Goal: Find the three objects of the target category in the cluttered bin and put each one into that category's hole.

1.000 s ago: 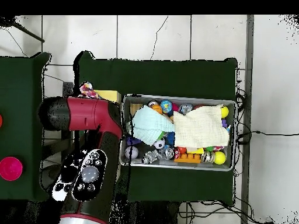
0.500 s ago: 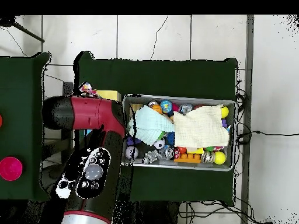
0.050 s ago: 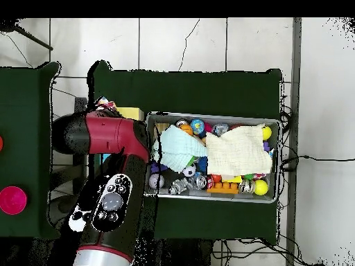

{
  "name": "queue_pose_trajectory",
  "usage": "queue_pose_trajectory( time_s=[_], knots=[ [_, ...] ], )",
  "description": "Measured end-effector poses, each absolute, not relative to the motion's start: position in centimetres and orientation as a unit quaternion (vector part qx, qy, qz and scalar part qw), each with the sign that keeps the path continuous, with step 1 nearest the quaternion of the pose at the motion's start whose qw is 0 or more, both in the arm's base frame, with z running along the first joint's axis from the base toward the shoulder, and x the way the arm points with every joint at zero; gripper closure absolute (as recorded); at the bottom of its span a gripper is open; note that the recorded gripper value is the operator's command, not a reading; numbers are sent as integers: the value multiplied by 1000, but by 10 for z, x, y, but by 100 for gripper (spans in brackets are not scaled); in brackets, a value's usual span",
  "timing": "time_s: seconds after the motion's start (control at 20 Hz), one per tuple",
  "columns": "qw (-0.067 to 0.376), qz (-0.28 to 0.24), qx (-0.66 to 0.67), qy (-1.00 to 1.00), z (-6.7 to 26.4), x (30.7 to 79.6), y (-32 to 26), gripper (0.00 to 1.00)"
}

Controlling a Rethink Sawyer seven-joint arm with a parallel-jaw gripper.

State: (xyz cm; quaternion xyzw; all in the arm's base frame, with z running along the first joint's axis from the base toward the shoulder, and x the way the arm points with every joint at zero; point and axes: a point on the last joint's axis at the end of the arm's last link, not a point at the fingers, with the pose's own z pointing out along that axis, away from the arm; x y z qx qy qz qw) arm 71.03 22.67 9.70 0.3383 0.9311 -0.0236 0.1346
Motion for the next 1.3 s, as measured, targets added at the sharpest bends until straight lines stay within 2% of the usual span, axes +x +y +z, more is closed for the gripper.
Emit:
queue_pose_trajectory(
  time_s=[0.2, 0.7, 1.0, 1.3],
  knots=[
    [147, -25, 335, 930, 77, 710, 224, 100],
    [168, -1, 348, 922, 77, 713, 214, 100],
    [183, 4, 346, 920, 76, 692, 219, 100],
    [167, -4, 343, 925, 70, 665, 226, 100]
  ],
)
